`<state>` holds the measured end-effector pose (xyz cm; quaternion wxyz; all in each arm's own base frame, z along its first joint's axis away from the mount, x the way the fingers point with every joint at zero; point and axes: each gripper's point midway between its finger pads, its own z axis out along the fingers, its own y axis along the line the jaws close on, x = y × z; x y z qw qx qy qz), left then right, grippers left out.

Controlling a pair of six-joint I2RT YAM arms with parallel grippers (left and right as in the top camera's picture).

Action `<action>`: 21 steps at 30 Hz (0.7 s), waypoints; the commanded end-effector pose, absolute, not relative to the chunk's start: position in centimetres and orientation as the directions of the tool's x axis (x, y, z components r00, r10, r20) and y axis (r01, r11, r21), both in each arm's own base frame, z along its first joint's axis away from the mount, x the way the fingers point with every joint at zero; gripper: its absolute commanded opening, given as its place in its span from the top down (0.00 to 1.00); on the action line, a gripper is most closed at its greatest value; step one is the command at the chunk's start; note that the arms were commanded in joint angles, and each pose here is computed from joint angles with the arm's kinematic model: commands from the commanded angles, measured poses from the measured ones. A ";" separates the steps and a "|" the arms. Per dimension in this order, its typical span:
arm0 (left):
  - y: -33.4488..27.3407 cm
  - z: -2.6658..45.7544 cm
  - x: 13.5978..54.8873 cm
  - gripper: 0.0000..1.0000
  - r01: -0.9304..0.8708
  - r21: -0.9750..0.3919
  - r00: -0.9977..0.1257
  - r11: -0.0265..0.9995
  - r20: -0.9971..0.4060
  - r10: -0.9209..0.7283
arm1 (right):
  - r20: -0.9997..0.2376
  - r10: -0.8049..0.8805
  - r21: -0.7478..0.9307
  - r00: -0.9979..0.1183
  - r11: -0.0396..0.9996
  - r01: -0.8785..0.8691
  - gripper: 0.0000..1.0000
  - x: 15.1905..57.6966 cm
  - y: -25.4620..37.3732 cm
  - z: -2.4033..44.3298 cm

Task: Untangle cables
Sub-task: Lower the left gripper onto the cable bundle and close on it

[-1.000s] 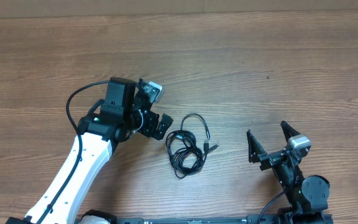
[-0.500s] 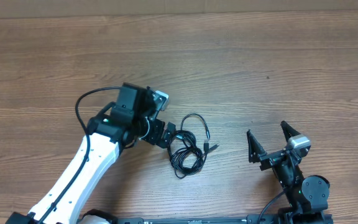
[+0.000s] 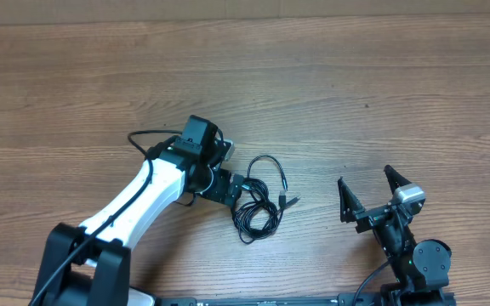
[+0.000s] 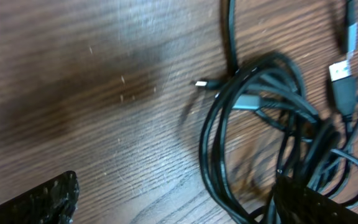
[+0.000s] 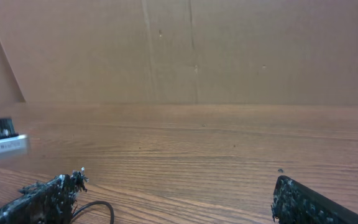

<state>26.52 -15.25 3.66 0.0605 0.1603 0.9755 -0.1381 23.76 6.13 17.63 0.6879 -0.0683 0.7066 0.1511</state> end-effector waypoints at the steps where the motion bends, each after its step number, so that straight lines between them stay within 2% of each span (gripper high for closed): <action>1: -15.4 3.1 26.7 0.00 0.308 -0.247 -0.950 0.919 -0.130 0.284 | -0.993 0.111 0.119 -0.042 0.942 -0.314 0.00 23.7 6.3 17.4; 21: -17.4 2.5 25.6 0.01 0.372 -0.246 -0.928 0.895 -0.120 0.353 | -0.993 0.111 0.119 -0.042 0.942 -0.314 0.00 23.7 6.3 17.4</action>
